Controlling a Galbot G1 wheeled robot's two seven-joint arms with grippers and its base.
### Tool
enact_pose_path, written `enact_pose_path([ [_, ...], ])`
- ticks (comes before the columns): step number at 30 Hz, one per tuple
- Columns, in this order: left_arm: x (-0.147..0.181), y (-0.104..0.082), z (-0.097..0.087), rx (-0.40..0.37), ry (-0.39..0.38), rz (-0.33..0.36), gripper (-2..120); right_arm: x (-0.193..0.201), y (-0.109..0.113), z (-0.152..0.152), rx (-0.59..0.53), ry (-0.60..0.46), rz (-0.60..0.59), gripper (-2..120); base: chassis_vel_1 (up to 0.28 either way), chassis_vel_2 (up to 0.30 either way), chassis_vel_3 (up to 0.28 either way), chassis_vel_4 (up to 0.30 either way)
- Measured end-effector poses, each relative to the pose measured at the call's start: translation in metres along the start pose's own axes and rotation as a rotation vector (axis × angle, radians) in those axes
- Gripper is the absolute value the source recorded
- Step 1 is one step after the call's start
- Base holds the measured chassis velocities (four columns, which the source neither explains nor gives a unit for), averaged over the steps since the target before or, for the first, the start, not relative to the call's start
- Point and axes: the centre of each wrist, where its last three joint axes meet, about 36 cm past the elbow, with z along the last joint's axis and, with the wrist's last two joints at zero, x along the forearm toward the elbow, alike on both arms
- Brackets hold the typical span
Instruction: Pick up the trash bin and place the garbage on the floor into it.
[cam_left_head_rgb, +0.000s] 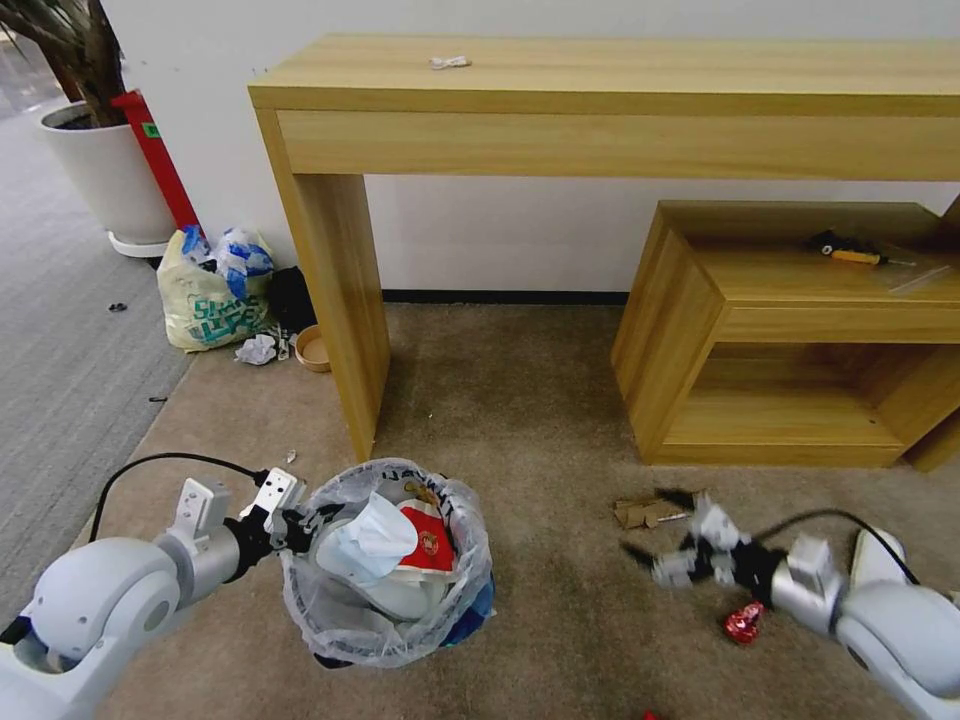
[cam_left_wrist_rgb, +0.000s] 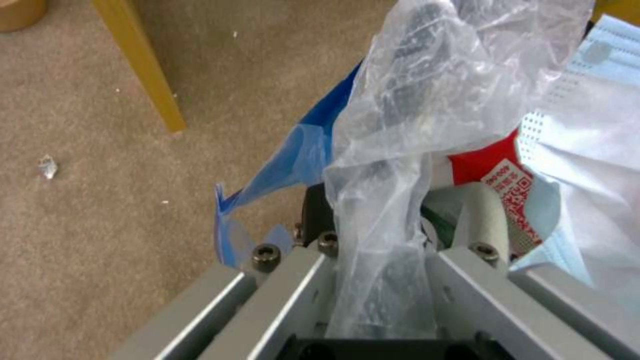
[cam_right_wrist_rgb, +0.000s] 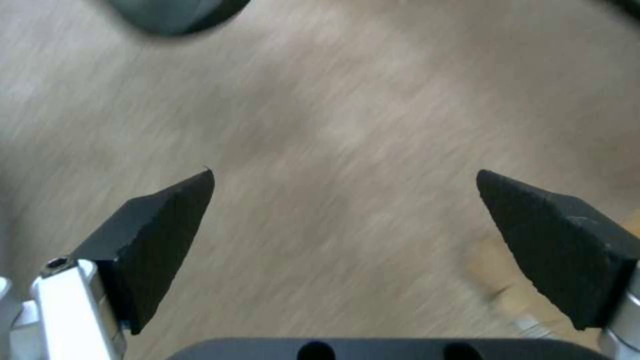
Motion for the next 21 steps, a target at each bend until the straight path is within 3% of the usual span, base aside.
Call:
enact_pose_path([
  [8,0.001,-0.003,0.001,0.005,-0.004,-0.005,0,-0.003,0.032,0.064,-0.053,0.150,-0.120,100,0.000,0.000,0.000,0.000],
  [10,0.001,-0.002,0.001,0.004,-0.003,-0.006,0,0.004,0.039,0.092,-0.088,0.214,-0.154,100,0.000,0.000,0.000,0.000],
  [21,-0.002,0.002,0.001,0.012,0.002,-0.009,0,0.022,0.045,0.148,-0.098,0.325,-0.200,100,0.000,0.000,0.000,0.000],
])
